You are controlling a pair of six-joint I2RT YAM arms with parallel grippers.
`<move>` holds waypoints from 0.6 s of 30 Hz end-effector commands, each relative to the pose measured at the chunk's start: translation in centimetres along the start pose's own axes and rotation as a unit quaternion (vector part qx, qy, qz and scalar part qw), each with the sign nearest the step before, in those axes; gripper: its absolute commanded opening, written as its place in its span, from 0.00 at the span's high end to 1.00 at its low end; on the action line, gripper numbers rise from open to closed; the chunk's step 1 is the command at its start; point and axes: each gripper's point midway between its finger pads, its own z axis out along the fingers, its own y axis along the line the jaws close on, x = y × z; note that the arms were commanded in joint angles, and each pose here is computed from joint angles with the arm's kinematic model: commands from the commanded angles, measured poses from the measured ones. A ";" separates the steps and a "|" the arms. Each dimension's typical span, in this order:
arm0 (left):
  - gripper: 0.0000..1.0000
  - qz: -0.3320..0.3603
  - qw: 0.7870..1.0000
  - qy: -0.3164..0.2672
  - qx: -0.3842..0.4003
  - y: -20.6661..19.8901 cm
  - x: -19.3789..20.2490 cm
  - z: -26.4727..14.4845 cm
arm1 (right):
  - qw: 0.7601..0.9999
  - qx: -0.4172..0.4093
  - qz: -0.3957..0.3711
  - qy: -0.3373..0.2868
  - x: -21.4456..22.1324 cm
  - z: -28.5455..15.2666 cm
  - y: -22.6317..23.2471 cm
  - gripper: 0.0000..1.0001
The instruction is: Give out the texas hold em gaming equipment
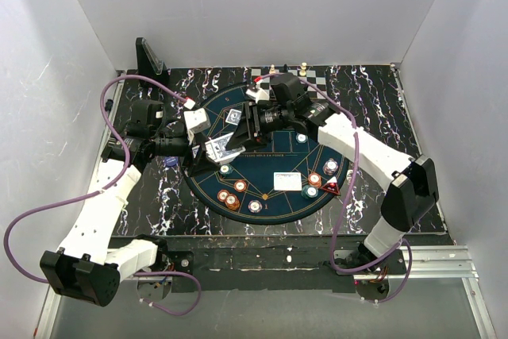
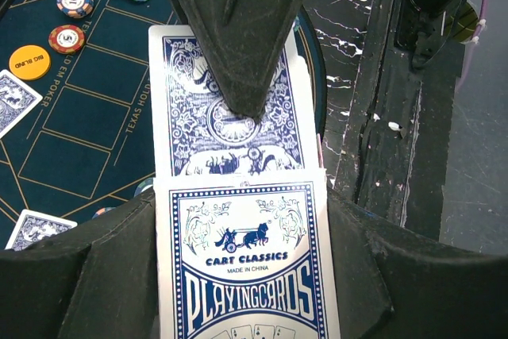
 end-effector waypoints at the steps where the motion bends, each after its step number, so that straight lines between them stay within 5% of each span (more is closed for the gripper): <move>1: 1.00 0.038 0.998 -0.041 0.010 -0.9 -2.8 -0.9 | 1.000 0.009 -0.004 -0.019 -0.2 -1.3 -0.6 0.52; 18: 1.00 0.031 0.998 -0.048 0.007 -1.0 -2.7 -0.7 | 0.998 0.015 -0.017 -0.050 -0.5 -4.5 0.6 0.59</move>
